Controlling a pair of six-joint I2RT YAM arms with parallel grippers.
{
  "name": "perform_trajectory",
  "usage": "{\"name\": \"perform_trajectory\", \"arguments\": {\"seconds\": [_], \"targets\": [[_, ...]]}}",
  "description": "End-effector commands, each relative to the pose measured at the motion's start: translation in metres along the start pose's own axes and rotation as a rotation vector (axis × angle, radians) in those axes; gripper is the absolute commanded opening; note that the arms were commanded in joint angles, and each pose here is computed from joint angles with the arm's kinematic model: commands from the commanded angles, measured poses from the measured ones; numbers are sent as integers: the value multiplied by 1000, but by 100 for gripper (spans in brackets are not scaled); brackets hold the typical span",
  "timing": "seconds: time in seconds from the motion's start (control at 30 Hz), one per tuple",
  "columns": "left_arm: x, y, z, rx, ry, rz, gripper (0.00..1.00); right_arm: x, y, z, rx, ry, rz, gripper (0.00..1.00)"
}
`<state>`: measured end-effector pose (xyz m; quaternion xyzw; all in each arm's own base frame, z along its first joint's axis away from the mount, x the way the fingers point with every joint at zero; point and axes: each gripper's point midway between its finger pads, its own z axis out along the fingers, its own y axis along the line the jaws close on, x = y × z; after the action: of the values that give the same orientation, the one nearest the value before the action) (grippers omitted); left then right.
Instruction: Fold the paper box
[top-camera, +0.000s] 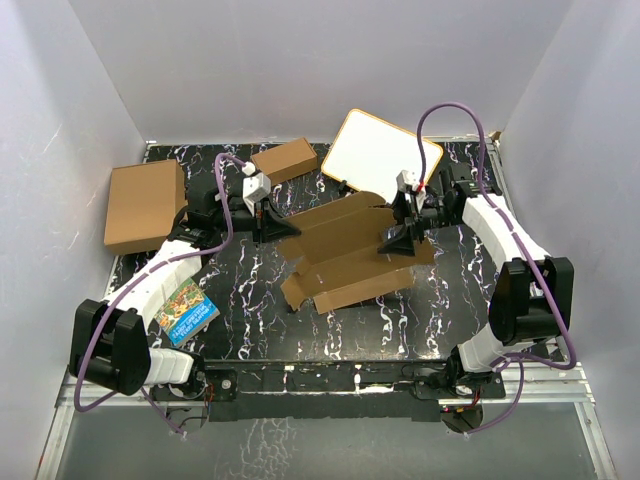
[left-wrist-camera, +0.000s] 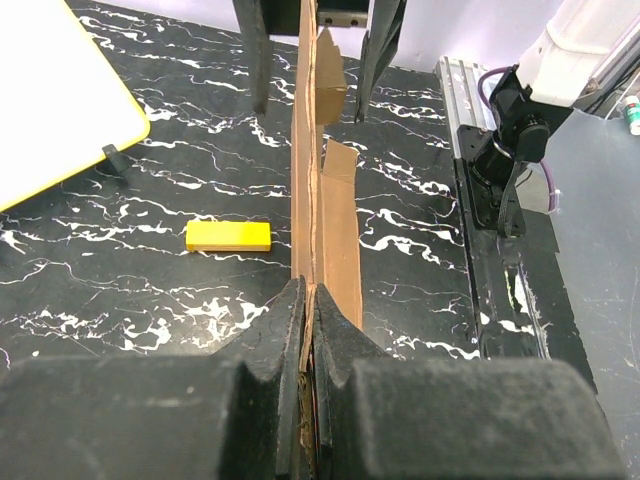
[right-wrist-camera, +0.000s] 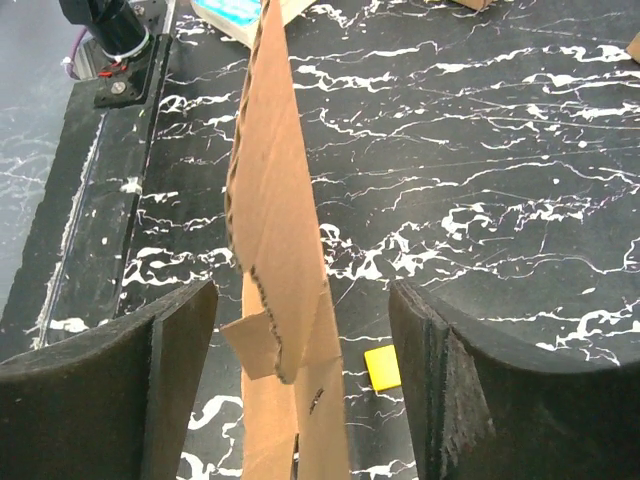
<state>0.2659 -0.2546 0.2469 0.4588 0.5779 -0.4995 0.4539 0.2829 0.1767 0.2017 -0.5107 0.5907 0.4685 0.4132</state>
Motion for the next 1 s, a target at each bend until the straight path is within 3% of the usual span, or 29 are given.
{"name": "perform_trajectory", "arguments": {"seconds": [0.0,0.27,0.4,0.57,0.77,0.8,0.97], "targets": [[-9,-3,-1,23,-8,40,0,-50,-3,-6,4,-86,-71,77],[-17,-2,1,39,-26,42,0,-85,-4,12,-1,-82,-47,75],[-20,-2,1,35,-30,48,0,-88,-1,18,-2,-79,-40,58],[-26,-1,1,31,-37,56,0,-87,1,18,-4,-83,-44,10],[-30,17,-4,-93,-36,64,0,-101,1,13,17,-71,-56,8],[-32,23,-8,-140,-40,58,2,-105,-1,11,30,-69,-52,8],[-62,55,-70,-338,-214,-29,40,-152,-11,-21,86,-125,-55,8]]}}
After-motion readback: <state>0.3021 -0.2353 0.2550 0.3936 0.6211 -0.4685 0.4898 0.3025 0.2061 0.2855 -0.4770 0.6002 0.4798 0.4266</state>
